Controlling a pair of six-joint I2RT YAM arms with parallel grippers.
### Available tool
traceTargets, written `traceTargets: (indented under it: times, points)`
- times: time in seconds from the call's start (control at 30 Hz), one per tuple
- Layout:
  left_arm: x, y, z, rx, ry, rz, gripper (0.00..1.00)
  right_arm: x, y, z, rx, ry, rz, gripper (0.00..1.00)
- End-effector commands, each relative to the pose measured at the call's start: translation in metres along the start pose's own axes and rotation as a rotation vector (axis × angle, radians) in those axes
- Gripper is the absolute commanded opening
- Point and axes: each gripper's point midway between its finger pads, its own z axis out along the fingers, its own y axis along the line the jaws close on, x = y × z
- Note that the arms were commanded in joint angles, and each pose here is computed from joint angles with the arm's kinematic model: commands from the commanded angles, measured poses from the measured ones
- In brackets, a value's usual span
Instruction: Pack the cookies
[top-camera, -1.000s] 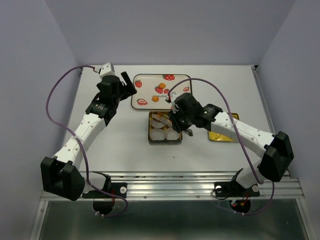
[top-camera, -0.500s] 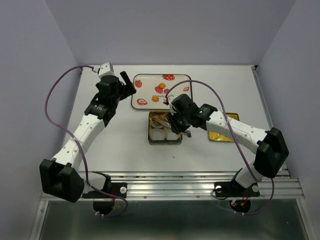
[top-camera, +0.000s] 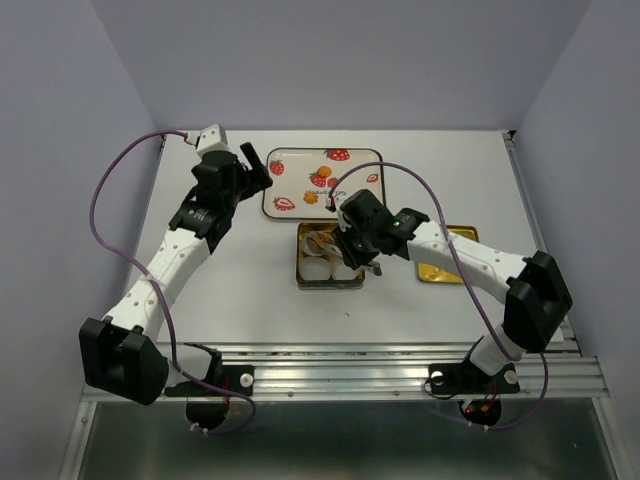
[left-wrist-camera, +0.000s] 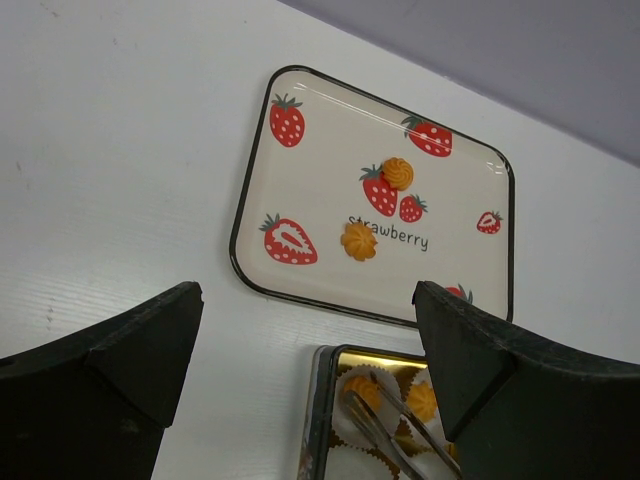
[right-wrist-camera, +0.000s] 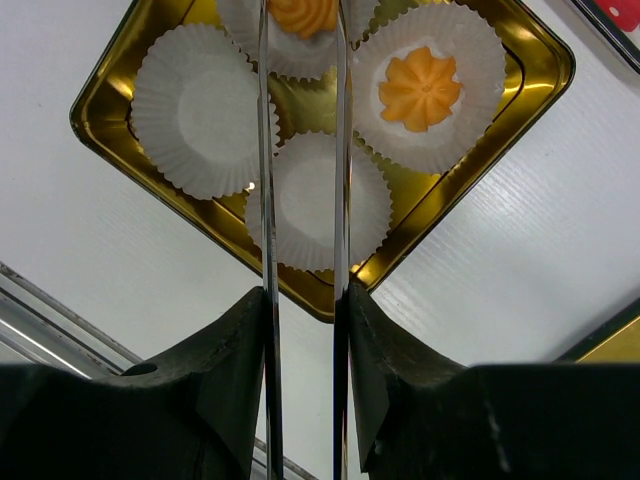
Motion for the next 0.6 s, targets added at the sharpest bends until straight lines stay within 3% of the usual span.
traceTargets:
  times: [0.0, 0.57]
  points:
    - [-0.0137, -0.0053, -0.0088, 0.027, -0.054, -0.005, 0.99, -0.0142, 0.0012, 0.0012, 0.007, -0.051, 0.000, 0.37]
    - [-0.0126, -0.0037, -0.0107, 0.026, -0.059, -0.003, 0.99, -0.0198, 0.0020, -0.0035, 0.010, -0.065, 0.035, 0.47]
